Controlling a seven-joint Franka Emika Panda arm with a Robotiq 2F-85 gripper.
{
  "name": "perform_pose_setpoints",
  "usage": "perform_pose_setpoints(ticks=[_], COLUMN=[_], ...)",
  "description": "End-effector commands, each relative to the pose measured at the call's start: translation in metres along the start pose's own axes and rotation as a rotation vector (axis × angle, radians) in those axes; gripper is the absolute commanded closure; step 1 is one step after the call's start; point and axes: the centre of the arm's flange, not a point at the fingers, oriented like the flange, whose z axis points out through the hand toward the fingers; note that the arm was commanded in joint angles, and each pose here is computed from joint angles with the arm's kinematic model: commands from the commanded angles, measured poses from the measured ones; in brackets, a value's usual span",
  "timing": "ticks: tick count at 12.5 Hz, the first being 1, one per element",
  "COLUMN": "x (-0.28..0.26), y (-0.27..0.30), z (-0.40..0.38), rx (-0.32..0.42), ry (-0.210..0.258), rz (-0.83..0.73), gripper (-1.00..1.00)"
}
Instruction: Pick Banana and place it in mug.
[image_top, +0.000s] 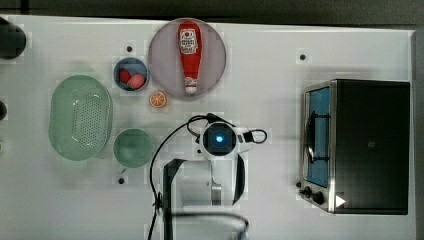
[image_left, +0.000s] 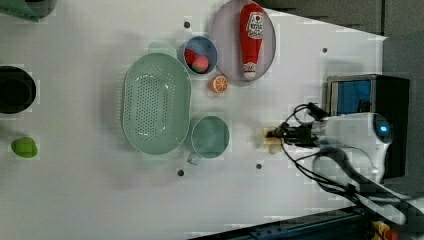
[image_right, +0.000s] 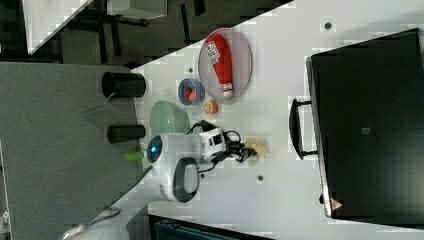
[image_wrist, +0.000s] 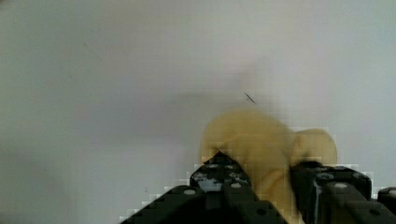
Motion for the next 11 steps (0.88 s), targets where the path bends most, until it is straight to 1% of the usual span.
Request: perform_pose_setpoints(ticks=[1,2,4,7,8,11], x=[0.021,0.015,0.0,-0.023,-0.032,-0.066], y=[0.009,0.014,0.017,0.008,-0.002,-0.05], z=[-0.134,-0.162,-0.221,-0.282,-0.29,-0.295], rx=[0.061,0.051,0.033,-0.002,-0.014,-0.027], ry=[0.126,0.1,0.064,0.022,0.017,0.036], rz=[-0.01,-0.008,-0.01,-0.006,-0.002,0.037], gripper=[0.34,0.34,0.34,0.34,0.34,0.34])
